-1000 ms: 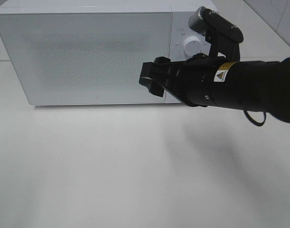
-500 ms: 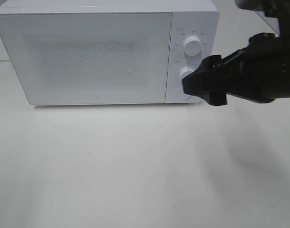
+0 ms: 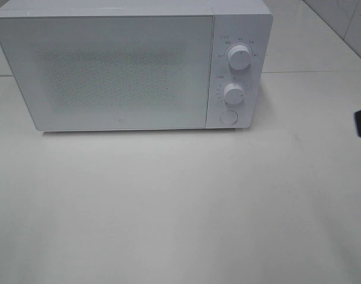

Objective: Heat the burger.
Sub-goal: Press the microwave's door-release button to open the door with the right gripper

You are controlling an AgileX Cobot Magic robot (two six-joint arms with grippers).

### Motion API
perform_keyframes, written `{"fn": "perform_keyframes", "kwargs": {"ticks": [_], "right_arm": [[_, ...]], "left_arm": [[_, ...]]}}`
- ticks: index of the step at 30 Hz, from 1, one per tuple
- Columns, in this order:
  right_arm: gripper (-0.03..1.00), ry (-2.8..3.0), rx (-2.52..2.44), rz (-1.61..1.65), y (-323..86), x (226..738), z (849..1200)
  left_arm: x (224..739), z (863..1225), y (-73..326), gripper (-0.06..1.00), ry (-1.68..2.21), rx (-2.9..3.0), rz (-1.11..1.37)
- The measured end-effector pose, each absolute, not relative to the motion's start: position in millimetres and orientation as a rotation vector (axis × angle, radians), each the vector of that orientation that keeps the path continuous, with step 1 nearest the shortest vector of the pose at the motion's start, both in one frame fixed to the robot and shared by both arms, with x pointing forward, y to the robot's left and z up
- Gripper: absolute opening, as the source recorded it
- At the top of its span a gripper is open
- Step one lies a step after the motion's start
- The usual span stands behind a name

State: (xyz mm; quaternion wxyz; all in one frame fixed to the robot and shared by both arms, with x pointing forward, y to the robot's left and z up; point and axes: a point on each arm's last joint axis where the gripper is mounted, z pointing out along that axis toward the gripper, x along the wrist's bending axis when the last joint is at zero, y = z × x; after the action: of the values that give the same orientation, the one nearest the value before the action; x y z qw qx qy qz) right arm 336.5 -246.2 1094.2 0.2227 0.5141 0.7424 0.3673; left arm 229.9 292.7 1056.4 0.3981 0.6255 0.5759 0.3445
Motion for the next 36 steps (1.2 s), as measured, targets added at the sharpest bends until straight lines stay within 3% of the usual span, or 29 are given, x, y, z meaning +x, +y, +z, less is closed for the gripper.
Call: {"fn": "perform_keyframes", "kwargs": {"ticks": [15,23,30,36], "right_arm": [[0.77,1.539,1.611,0.952,-310.6,261.3,1104.5],[0.77,1.462,1.596,0.994,-310.5,239.3,1097.9],[0.77,1.440,1.602,0.999,-304.9,231.4,1061.2],[0.77,1.477,1.630,0.955,-304.5,234.1,1049.9]], "left_arm": [[229.9,1056.4,292.7,0.97,1.458,1.584,0.872],[229.9,1056.4,292.7,0.97,1.458,1.584,0.872],[229.9,1056.4,292.7,0.97,1.458,1.584,0.872],[229.9,1056.4,292.8,0.97,1.458,1.584,0.873]]}}
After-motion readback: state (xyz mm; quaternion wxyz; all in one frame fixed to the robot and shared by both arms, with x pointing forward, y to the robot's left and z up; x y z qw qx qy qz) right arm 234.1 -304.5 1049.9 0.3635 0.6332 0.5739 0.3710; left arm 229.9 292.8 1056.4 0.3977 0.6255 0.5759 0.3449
